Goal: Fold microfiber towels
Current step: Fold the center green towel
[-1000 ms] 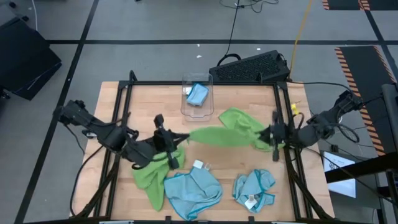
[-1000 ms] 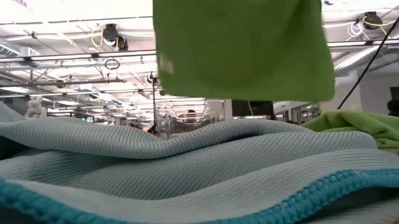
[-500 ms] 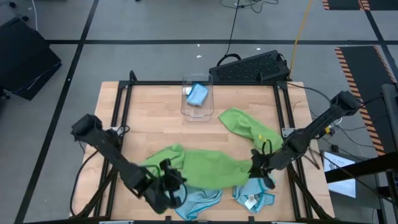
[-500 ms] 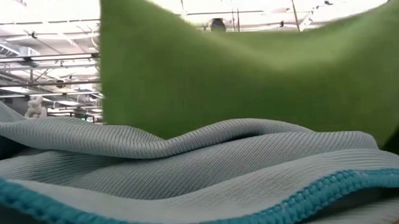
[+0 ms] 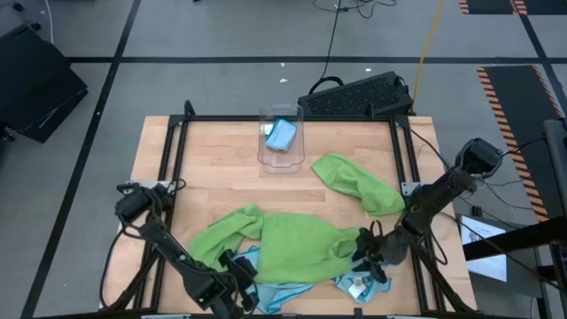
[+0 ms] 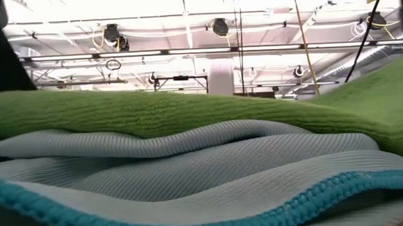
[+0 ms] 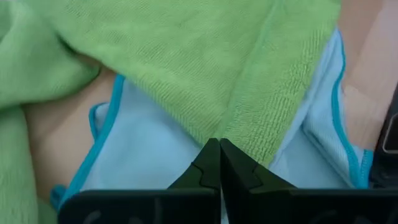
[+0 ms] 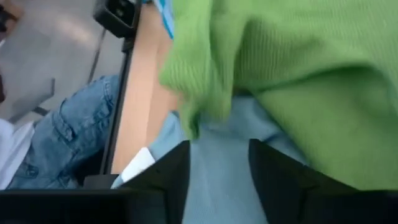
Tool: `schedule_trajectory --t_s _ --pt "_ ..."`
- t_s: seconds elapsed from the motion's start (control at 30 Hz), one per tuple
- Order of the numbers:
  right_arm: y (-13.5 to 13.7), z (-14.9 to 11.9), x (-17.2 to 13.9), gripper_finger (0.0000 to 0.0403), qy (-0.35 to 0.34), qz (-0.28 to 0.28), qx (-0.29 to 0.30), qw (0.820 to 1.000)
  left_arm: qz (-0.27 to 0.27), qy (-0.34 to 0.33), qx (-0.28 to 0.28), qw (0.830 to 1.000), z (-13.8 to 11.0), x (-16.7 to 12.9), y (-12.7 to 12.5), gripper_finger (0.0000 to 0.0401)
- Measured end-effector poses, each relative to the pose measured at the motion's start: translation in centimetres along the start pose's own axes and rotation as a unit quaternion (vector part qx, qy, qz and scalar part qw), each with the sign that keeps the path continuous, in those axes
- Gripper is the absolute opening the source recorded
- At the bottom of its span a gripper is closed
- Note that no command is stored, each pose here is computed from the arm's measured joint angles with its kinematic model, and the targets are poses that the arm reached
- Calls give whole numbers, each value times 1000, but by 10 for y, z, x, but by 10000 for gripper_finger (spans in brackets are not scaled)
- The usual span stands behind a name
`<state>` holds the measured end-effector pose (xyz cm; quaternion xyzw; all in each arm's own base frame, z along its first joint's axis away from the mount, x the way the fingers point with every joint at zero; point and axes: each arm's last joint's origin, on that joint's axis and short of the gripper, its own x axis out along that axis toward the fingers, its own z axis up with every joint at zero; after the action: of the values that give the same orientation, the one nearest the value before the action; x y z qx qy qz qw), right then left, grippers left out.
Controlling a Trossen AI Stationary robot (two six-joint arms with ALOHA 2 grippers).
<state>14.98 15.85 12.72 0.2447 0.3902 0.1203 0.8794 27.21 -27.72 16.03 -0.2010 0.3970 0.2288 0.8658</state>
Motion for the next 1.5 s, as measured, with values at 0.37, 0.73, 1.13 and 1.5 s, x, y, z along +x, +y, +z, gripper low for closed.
schedule_trajectory --t_s 0.37,0.73,1.13,1.5 --pt "33 -27 20 212 -103 -4 -7 995 28 -38 -33 998 -1 8 4 1" --pt "42 -32 42 209 -138 -67 -65 986 25 -39 -37 998 0 8 3 1" --pt "46 -35 38 10 -139 -59 -83 985 27 -58 -32 997 1 8 3 2" --pt "53 -24 8 3 -148 -74 -93 982 32 -118 1 992 6 3 3 1"
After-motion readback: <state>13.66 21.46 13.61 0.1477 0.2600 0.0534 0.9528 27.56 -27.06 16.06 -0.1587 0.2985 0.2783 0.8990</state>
